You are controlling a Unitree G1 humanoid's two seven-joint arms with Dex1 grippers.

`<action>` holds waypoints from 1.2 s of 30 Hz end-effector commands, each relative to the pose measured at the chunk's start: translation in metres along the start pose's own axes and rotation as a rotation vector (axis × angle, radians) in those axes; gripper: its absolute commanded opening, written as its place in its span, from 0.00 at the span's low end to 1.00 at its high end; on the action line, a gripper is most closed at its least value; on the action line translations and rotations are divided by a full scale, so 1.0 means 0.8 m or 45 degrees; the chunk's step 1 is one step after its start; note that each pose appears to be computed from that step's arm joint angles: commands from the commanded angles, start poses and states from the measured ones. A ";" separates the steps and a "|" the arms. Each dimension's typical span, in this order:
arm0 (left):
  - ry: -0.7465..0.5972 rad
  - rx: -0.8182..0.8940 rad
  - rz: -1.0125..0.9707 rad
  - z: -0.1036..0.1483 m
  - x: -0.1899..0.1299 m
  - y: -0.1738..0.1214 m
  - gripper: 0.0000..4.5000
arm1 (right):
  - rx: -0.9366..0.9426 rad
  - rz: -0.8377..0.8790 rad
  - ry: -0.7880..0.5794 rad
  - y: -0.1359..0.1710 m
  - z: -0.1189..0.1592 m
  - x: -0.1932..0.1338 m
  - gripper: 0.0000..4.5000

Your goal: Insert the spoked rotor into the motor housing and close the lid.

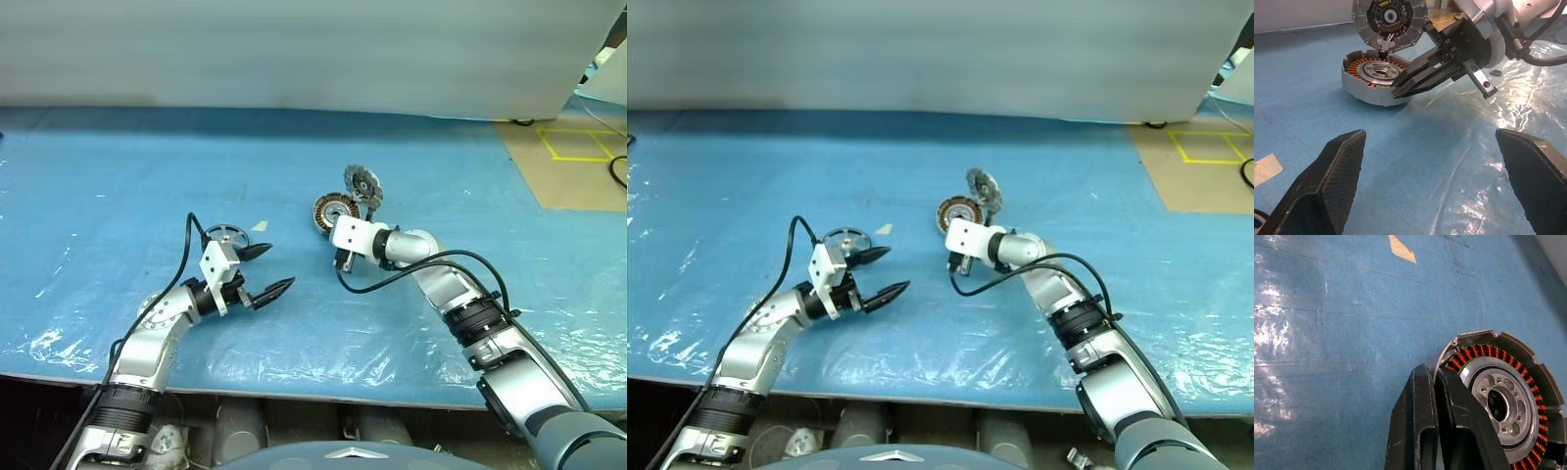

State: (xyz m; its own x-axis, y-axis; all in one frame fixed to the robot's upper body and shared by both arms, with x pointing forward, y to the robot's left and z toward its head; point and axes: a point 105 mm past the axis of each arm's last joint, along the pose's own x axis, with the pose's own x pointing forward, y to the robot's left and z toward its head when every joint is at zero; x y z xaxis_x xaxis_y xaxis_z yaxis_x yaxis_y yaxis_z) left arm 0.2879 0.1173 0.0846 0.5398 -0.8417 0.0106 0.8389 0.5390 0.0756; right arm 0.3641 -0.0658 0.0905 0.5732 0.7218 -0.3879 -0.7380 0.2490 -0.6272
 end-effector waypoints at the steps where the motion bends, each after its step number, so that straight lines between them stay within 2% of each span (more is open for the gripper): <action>1: -0.032 0.041 -0.008 0.009 0.001 0.000 1.00 | -0.003 0.096 -0.157 0.003 0.034 -0.011 0.01; 8: -0.026 0.033 -0.015 0.004 -0.001 -0.001 1.00 | -0.062 0.468 -0.105 0.047 0.025 -0.047 0.01; 12: -0.025 0.030 -0.014 0.002 -0.002 -0.002 1.00 | -0.051 0.644 -0.048 0.078 0.008 -0.068 0.01; 18: -0.017 0.023 -0.021 -0.001 -0.003 -0.004 1.00 | -0.009 0.705 -0.053 0.090 0.007 -0.078 0.01; 25: -0.009 0.023 -0.041 -0.001 -0.001 -0.003 1.00 | 0.033 0.727 -0.167 0.087 0.032 -0.086 0.01; 30: -0.011 0.021 -0.052 -0.003 0.002 -0.003 1.00 | 0.044 0.704 -0.144 0.084 0.028 -0.086 0.01; 33: -0.012 0.021 -0.056 -0.003 0.003 -0.004 1.00 | 0.089 0.675 -0.157 0.081 0.029 -0.085 0.14; 36: -0.012 0.019 -0.061 -0.003 0.005 -0.005 1.00 | 0.105 0.608 -0.203 0.072 0.036 -0.082 0.37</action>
State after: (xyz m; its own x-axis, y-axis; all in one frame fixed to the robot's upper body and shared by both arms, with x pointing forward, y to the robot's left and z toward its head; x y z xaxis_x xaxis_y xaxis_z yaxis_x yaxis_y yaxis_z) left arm 0.2864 0.1150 0.0740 0.5123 -0.8588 -0.0046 0.8575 0.5112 0.0575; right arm 0.2715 -0.0817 0.0864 0.0817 0.8252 -0.5589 -0.9415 -0.1201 -0.3149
